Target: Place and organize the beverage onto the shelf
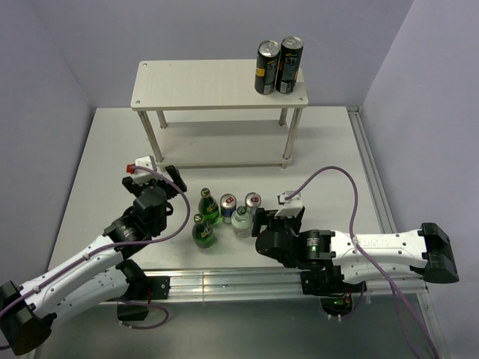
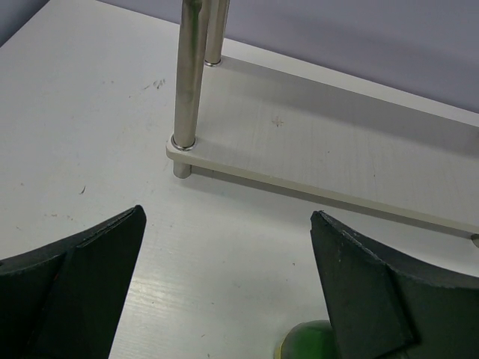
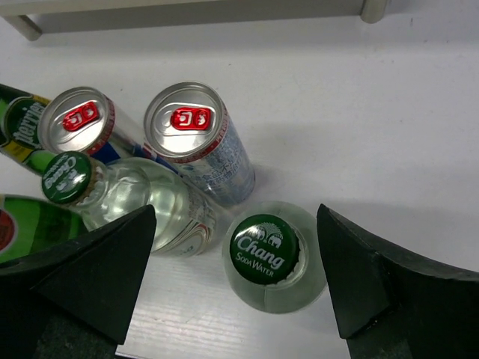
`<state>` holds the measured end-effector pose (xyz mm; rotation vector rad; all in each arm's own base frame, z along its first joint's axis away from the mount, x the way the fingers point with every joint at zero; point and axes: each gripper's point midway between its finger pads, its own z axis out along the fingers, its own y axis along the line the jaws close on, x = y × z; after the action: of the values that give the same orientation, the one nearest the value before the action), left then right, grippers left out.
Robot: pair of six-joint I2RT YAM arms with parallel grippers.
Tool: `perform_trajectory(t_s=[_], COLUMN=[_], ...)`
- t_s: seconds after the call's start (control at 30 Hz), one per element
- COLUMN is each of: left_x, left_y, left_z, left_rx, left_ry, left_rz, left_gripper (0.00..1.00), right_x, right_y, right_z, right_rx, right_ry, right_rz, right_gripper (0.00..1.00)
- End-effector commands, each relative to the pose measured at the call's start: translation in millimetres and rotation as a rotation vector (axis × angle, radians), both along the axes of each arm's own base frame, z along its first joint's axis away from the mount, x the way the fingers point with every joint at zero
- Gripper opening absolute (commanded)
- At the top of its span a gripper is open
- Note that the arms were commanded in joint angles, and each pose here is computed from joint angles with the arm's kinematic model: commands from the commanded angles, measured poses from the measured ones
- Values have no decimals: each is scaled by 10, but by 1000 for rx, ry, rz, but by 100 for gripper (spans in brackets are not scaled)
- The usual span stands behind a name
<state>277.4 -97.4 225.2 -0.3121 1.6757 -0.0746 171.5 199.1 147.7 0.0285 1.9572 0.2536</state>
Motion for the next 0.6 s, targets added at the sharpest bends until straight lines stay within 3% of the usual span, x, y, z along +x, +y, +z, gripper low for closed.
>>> perform_trajectory(t_s=[0.0, 0.13, 0.3, 0.4, 0.43, 0.47, 0.57], left_x=[24, 28, 34, 33, 32, 30, 27], left_y=[-3, 8, 9, 23, 21, 31, 36], left_z=[75, 51, 32, 26, 30, 28, 29], left_rx=[-32, -32, -37, -41, -43, -44, -49], left_ry=[-32, -29, -27, -28, -29, -30, -32], left_rz=[5, 10, 8, 11, 10, 13, 13], left_gripper=[99, 99, 99, 99, 99, 99, 99], right_x=[111, 194, 248, 261, 263, 268, 277], right_y=[39, -67, -185, -204, -208, -206, -220], right_z=[9, -57, -130, -174, -181, -181, -175], right_rx=[40, 23, 4, -8, -14, -13, -27], right_ry=[-34, -43, -42, -37, -36, -34, -34], right_rz=[-44, -93, -140, -148, -149, -155, -171], right_gripper=[94, 83, 60, 39, 25, 18, 2])
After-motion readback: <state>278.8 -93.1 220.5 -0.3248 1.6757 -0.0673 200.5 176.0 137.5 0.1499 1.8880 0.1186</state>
